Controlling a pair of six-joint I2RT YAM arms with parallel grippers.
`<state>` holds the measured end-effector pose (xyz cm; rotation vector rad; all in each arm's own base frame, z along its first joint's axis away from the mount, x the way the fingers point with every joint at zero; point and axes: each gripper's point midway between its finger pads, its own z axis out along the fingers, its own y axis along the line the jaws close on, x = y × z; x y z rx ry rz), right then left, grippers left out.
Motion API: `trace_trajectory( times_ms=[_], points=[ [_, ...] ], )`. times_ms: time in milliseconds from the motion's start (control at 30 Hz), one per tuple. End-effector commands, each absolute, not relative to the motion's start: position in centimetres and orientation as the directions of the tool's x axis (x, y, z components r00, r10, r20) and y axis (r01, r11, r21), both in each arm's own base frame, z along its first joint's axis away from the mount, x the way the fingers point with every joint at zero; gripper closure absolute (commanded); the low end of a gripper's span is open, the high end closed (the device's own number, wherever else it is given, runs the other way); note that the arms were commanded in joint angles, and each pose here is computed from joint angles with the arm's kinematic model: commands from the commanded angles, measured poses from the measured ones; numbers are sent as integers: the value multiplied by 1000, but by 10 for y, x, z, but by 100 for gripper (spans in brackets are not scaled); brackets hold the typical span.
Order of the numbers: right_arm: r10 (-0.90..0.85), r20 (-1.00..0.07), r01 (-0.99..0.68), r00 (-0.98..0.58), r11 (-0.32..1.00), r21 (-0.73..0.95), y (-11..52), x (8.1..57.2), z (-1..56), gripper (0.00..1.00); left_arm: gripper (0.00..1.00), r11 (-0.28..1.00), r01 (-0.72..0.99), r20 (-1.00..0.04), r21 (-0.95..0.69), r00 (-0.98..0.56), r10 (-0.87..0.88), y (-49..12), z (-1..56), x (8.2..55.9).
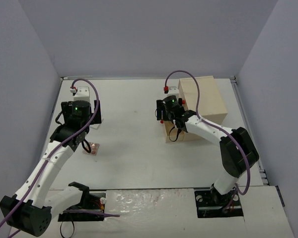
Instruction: Organize the makeup
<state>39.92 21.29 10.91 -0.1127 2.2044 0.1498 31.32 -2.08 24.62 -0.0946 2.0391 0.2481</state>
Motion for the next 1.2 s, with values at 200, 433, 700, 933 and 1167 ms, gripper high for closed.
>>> trace_trajectory(
  times_ms=[200,433,700,933,1167],
  points=[
    [42,-819,-45,-572,996,82,200,414,119,13,3,976,-201,-920,89,-392,3,-20,269,323],
    [29,-828,-74,-560,994,85,207,416,128,3,3,976,-199,-919,89,-394,4,-21,269,322],
    [-98,-885,-251,-455,968,22,253,405,174,2,3,977,-194,-915,86,-404,1,-22,266,323],
    [-149,-909,-463,-390,885,53,297,381,208,0,3,980,-196,-860,19,-504,-84,-32,238,310],
    [-179,-914,-598,-365,797,83,311,347,211,0,3,970,-242,-703,-19,-687,-185,-38,174,271]
  ],
)
